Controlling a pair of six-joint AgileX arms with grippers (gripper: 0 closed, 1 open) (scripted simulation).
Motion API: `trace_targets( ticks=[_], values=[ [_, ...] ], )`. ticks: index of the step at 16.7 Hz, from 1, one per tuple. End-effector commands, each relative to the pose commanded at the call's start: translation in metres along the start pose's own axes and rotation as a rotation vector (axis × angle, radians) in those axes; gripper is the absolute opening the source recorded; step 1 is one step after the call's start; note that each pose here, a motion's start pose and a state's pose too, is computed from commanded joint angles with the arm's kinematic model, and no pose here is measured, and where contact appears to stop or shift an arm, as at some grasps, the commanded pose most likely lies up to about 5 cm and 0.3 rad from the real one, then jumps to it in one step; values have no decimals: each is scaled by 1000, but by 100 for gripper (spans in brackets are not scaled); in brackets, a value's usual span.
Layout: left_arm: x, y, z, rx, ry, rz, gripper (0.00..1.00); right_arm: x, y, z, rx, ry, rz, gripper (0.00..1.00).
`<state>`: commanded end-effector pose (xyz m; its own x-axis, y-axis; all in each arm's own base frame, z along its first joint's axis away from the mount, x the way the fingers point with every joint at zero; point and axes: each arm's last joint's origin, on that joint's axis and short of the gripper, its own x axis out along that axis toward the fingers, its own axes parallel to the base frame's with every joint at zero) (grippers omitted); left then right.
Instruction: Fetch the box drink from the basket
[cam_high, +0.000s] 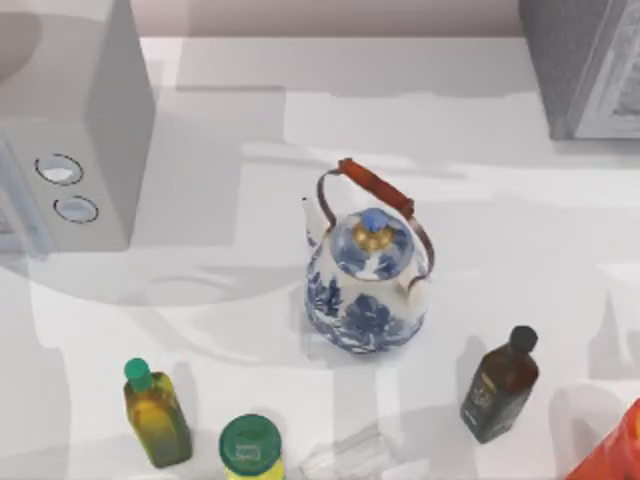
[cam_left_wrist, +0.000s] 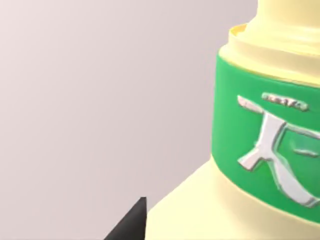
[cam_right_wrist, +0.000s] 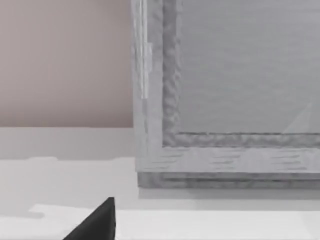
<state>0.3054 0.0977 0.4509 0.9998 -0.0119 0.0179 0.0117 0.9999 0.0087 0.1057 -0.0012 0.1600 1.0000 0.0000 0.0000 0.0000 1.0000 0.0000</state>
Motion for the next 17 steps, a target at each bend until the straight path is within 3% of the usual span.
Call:
trace_targets(
  ticks=[3,10,13,17],
  values=[
    [-35,-23,-13,-1,1,0,0,0,0,0,0,0,0,100],
    [-118,-67,-72,-6,7,2,0,0,0,0,0,0,0,100],
    [-146,-79,-111,-10,22,2,0,0,0,0,0,0,0,100],
    [-186,-93,-189,-9,32,4,0,0,0,0,0,0,0,100]
  ],
)
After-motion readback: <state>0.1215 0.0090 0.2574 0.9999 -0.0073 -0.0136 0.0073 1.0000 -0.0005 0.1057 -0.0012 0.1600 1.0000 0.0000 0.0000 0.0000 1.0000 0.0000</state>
